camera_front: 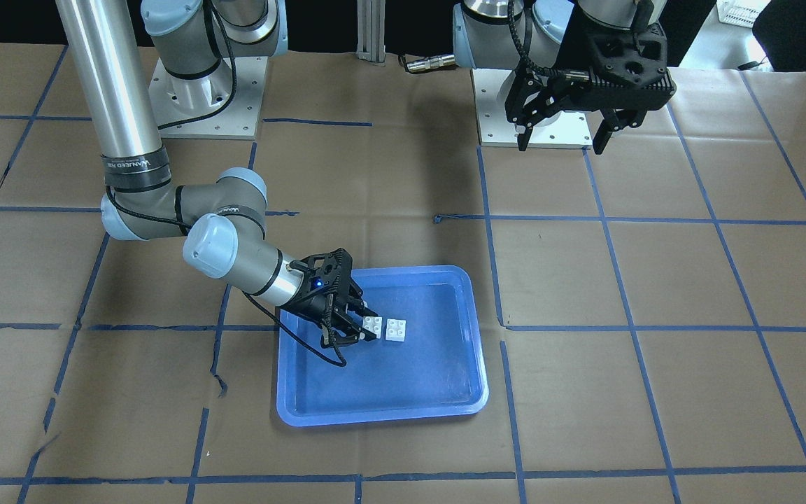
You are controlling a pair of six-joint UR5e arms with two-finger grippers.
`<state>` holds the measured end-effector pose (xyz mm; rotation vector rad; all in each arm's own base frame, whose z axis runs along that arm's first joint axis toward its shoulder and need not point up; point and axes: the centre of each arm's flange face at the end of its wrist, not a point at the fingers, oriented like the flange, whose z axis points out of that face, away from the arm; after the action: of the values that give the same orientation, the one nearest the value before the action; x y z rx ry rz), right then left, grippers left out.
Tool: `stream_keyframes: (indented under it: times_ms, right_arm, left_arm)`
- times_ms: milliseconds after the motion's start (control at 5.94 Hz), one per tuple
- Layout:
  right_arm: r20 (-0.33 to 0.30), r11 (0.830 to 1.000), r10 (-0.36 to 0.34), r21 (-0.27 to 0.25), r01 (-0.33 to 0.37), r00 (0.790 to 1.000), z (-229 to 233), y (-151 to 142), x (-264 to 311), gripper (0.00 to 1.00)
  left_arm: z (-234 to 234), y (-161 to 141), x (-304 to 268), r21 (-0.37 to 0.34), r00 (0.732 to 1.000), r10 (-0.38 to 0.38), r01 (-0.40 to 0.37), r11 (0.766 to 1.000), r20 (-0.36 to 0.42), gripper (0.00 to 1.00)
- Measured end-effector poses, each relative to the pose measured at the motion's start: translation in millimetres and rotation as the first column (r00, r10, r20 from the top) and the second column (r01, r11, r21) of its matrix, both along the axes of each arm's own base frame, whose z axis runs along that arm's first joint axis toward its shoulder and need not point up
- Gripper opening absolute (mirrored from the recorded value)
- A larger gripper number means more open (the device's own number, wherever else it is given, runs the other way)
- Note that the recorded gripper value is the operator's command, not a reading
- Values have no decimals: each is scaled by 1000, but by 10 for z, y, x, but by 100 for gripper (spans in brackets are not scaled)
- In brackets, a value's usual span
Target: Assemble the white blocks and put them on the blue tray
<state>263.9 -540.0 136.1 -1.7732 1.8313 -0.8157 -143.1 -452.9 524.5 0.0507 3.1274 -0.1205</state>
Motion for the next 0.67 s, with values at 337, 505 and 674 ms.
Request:
stream_keyframes:
  times_ms: [337, 505, 674]
  right_arm:
    - [4, 1000, 3, 2, -3, 1000, 0, 7, 19, 29]
    - [5, 1000, 7, 2, -7, 1000, 1, 18, 47, 29]
    - [5, 1000, 11, 2, -11, 1000, 4, 29, 74, 29]
  left_arm:
    - [-2, -3, -2, 0, 1000, -1, 1, 1000, -2, 100]
    - [-2, -3, -1, 0, 1000, -2, 2, 1000, -1, 100]
    - [-1, -2, -1, -1, 1000, -1, 1, 1000, -1, 100]
